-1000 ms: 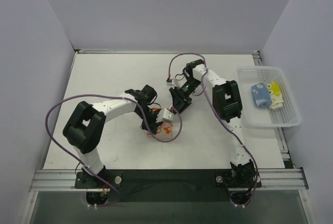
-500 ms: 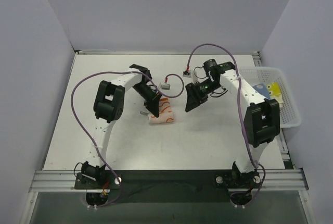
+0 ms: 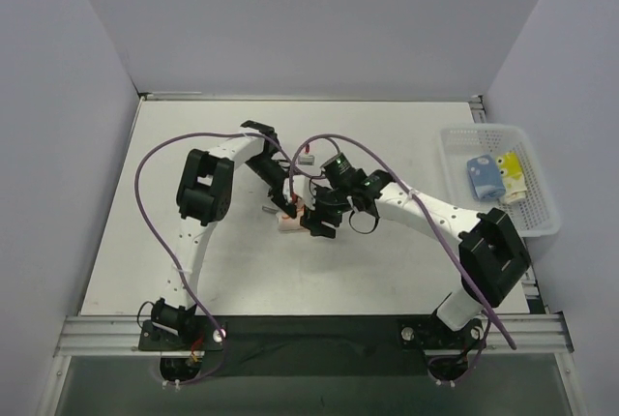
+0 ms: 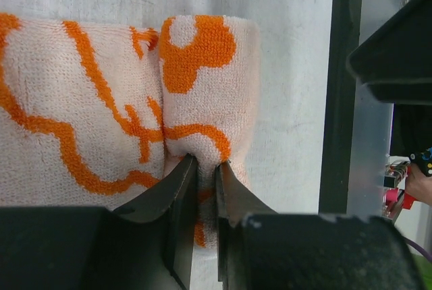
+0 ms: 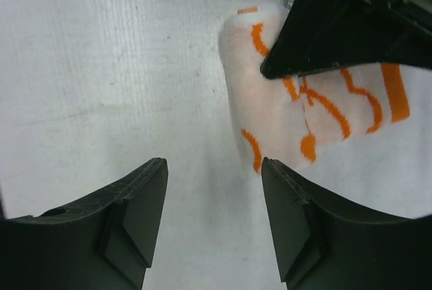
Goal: Roll the towels
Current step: Roll the towel
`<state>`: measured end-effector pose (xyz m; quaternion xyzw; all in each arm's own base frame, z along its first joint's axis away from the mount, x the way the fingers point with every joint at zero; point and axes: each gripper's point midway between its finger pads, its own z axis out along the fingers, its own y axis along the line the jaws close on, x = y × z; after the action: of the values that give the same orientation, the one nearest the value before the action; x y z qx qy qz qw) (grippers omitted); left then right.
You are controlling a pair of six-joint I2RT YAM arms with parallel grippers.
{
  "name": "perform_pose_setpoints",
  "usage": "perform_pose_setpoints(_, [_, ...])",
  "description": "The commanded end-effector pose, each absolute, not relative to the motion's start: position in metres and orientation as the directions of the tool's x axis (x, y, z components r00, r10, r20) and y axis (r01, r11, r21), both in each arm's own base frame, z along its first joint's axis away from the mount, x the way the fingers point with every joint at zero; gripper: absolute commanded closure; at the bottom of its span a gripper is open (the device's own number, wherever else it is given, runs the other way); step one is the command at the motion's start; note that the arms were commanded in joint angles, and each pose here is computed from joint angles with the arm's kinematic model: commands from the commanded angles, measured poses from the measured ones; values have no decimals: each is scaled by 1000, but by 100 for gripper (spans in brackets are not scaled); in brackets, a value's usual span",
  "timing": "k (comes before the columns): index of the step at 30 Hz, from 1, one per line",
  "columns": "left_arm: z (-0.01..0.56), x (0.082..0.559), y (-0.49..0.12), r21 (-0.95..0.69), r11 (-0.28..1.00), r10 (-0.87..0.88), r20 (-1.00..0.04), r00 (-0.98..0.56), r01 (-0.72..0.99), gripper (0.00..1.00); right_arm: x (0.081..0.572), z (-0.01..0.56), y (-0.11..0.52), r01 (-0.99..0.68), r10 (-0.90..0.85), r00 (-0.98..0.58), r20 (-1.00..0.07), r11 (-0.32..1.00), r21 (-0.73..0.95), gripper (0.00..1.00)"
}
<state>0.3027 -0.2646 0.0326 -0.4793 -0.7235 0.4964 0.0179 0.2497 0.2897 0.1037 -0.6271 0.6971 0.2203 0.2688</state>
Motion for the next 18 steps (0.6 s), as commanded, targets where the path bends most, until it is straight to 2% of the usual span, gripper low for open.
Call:
perform_pose_setpoints(1, [13,271,-234,-794,86,812,-294,-504,601,78,288,109,308,-940,-732,210,-648,30,-339,41])
perform_pose_setpoints(5, [14,271,-235,-797,85,810,-295,-507,598,75,289,87,322,-920,-720,312,-619,-68,-385,41])
perform_pose_setpoints(9, [14,272,-234,-796,88,810,-293,-508,599,72,293,62,324,-919,-735,332,-591,-113,-377,42])
perform_pose_setpoints(12, [15,273,-235,-798,92,805,-292,-516,596,71,290,49,325,-935,-746,315,-586,-139,-326,50])
perform_pose_setpoints(15, [15,277,-234,-797,95,797,-299,-525,597,71,274,36,320,-958,-764,278,-583,-178,-223,63])
perform_pose_setpoints(18, [15,283,-234,-785,101,782,-318,-537,611,67,262,28,316,-975,-782,223,-582,-186,-123,82])
